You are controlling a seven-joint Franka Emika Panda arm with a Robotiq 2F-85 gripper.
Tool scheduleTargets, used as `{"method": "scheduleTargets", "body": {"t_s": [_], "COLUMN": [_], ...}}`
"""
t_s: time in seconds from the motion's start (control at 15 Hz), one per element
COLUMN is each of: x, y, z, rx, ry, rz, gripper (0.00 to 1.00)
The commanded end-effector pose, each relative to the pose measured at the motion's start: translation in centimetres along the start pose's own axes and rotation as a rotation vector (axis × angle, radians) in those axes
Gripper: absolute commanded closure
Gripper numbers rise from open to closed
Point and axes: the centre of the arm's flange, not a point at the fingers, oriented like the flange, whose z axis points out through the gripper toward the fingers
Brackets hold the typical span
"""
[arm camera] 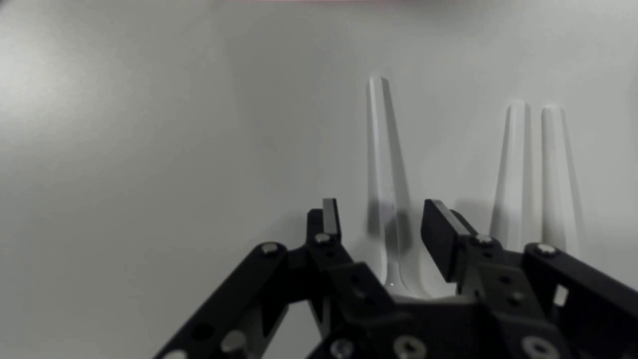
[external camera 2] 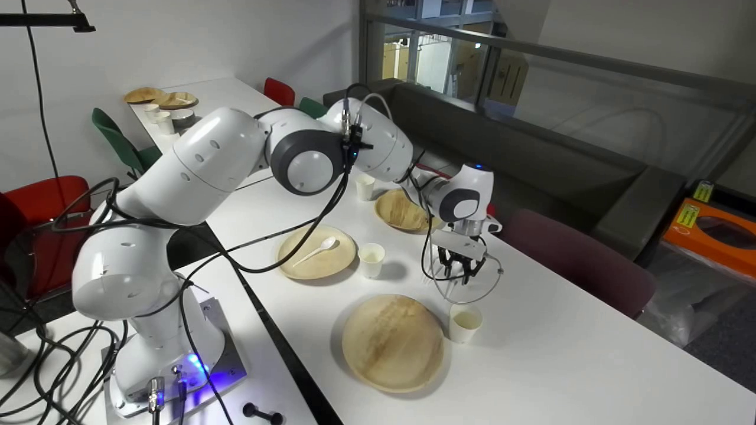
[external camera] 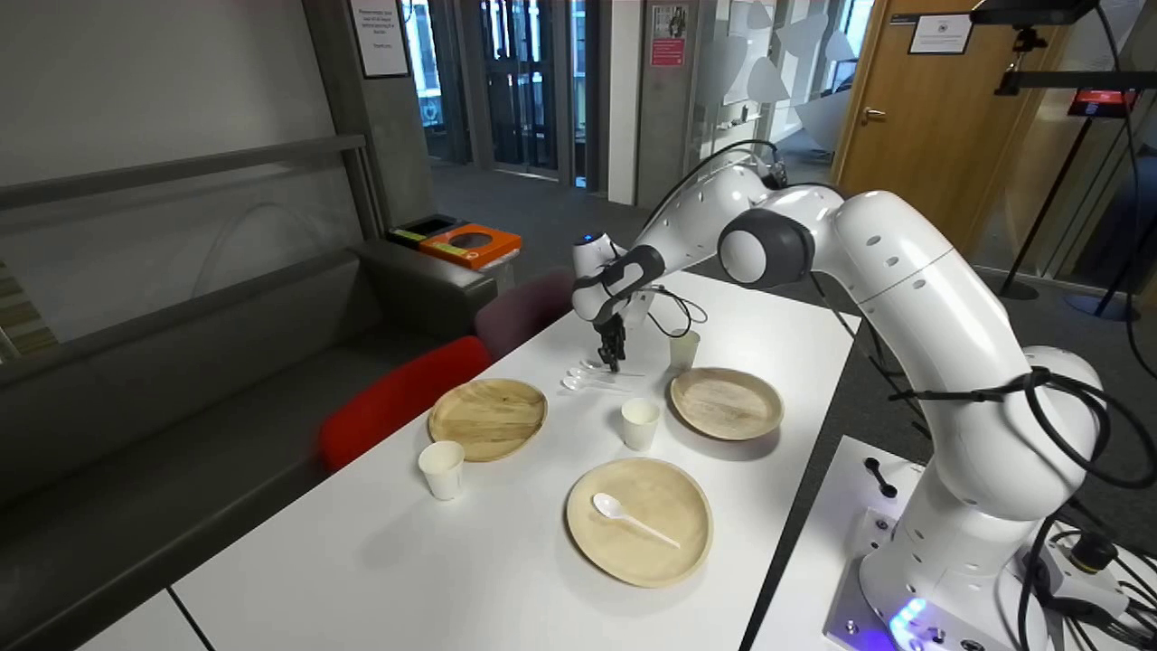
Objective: Put one spoon on the right plate
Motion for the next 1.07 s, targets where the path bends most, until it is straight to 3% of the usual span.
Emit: {"method": "scheduleTargets", "body": {"t_s": [0.0, 0.07, 0.2, 0.4, 0.53, 1.0], "x": [-0.62, -0.64, -0.64, -0.66, -0.71, -0.73], "y": [0.27, 0.27, 0.25, 0.19, 0.21, 0.4], "z": [-0.25, -0.24, -0.23, -0.2, -0.17, 0.09], "rx": [0.005, 0.006, 0.007, 0.007, 0.007, 0.013], "ry": [0.0, 0.0, 0.0, 0.001, 0.002, 0.001], "rz": [-0.037, -0.037, -0.038, -0.039, -0.04, -0.057], "gripper": [0.47, 0.49, 0.64, 0.74, 0.68, 0.68]}}
